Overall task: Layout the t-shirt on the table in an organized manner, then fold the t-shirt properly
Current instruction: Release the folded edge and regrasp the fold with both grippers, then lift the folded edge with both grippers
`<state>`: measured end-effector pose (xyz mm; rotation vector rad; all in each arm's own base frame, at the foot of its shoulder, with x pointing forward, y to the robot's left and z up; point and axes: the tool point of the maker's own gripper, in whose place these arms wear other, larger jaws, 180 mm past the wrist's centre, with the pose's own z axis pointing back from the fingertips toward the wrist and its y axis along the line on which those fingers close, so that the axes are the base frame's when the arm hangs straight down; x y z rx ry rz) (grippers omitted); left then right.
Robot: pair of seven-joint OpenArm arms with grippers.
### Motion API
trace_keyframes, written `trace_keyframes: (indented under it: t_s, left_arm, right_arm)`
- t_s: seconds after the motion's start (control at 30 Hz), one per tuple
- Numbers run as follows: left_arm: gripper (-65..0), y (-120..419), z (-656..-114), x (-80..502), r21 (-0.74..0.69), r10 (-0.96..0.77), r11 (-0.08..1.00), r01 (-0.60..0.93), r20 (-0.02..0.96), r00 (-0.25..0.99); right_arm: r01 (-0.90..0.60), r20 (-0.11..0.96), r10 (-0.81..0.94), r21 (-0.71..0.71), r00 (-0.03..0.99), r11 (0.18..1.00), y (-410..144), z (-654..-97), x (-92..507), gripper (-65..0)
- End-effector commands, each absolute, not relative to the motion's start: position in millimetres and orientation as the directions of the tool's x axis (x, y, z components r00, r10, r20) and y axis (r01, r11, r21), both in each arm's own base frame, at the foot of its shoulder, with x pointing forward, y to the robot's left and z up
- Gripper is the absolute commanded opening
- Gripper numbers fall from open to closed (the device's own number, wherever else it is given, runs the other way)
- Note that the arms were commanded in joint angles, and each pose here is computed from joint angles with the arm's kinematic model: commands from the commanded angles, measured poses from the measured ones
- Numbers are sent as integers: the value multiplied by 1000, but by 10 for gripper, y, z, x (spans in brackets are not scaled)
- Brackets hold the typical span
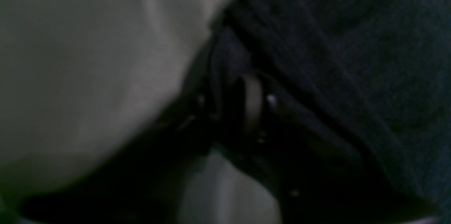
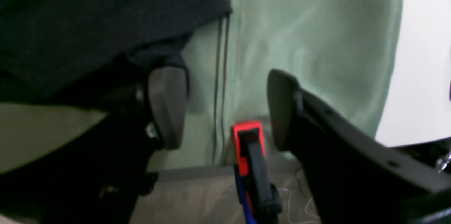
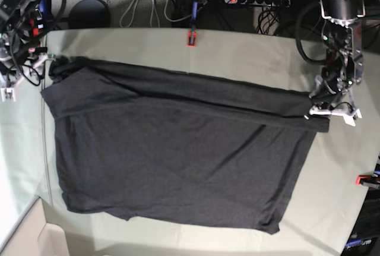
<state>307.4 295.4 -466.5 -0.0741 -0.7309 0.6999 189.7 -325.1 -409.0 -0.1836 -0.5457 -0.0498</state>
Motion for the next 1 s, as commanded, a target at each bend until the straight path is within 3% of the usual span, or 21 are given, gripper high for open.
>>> trace_keyframes:
  t_s: [0.0,0.77,0.87,0.97]
  left_arm:
    - [-650,3052,-4558,3148,-295,596,779,-553,620,510]
    - [-650,3250,-4449,3162,-264,568,792,-551,649,506]
    - [-650,3245,-4439,3170,-268,569,791,-549,650,503]
    - [-650,3242,-4441,3165,-269,571,791,-549,648,504]
  right_arm:
    - [94,529,6,-162,849,982,-3275,-4073,1908,-278]
    - [134,514,-129,27,848,991,-3126,-4691,1988,-287]
    - [135,503,-132,31,854,990,-3104,-4717,1948,-391]
    - [135,489,-131,27,863,990,-3101,-4743,1871,-615]
